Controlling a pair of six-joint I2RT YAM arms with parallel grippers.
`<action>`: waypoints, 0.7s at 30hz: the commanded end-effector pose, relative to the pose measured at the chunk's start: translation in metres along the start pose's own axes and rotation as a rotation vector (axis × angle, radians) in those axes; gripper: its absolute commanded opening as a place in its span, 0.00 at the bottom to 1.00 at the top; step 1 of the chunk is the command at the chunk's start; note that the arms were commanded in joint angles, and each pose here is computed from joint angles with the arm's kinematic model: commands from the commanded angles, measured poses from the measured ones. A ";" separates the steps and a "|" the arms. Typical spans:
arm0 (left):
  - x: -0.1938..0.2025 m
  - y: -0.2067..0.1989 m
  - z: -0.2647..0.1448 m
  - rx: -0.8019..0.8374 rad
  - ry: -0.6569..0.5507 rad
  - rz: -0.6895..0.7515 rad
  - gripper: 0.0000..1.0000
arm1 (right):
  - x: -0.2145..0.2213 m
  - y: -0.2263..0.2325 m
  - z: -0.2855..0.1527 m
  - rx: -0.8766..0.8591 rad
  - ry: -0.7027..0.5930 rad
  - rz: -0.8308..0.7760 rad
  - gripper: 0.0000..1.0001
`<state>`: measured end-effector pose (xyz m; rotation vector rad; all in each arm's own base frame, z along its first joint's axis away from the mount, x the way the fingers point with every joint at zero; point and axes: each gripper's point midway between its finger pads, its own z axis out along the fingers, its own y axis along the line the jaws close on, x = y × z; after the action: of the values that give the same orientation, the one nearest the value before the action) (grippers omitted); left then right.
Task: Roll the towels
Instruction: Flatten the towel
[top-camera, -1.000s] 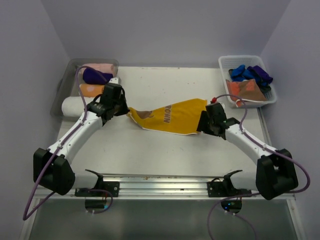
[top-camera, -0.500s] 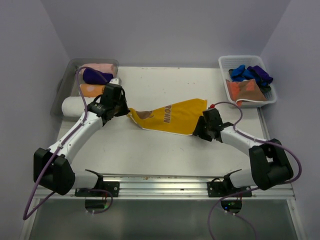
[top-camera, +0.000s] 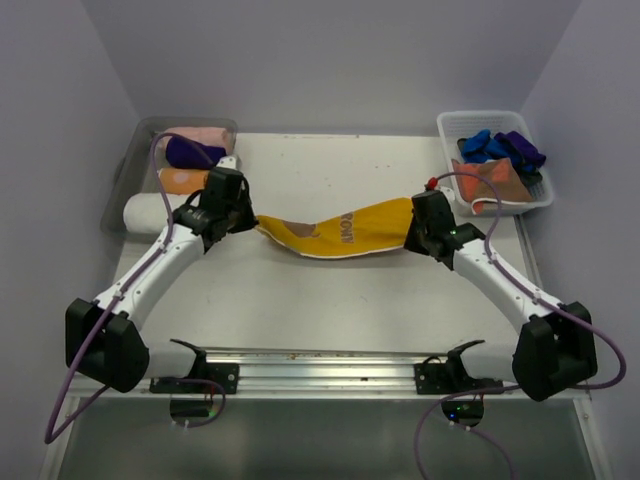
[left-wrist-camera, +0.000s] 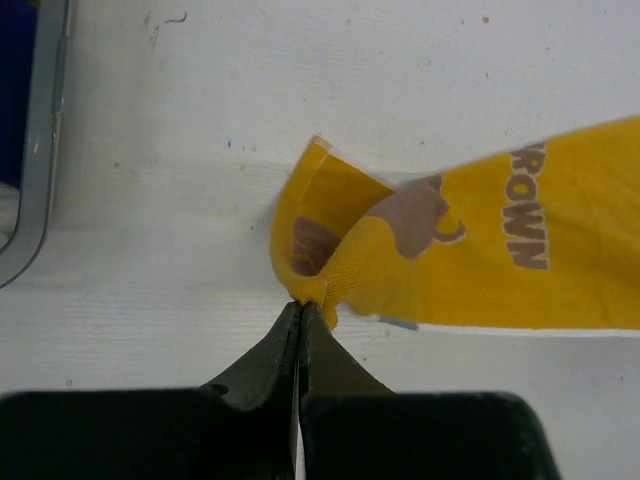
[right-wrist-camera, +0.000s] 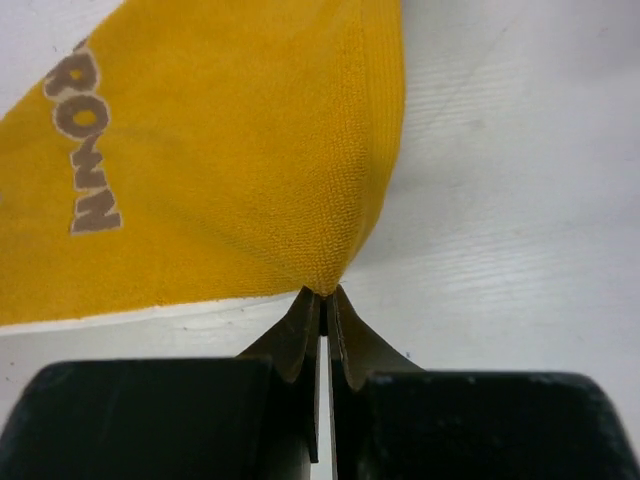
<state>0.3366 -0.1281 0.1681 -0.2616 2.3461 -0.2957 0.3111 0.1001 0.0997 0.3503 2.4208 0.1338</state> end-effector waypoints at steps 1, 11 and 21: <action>-0.021 0.002 -0.012 -0.006 -0.080 0.012 0.00 | -0.003 -0.043 -0.033 0.192 0.023 -0.119 0.00; -0.011 0.008 -0.012 -0.012 -0.066 0.017 0.00 | 0.008 -0.058 -0.040 0.256 0.042 -0.067 0.50; -0.009 0.011 -0.017 -0.016 -0.070 0.023 0.00 | 0.045 -0.040 0.007 0.086 0.108 0.187 0.52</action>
<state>0.3304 -0.1207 0.1740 -0.2704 2.3178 -0.2761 0.2562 0.0615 0.0626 0.5021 2.5732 -0.0312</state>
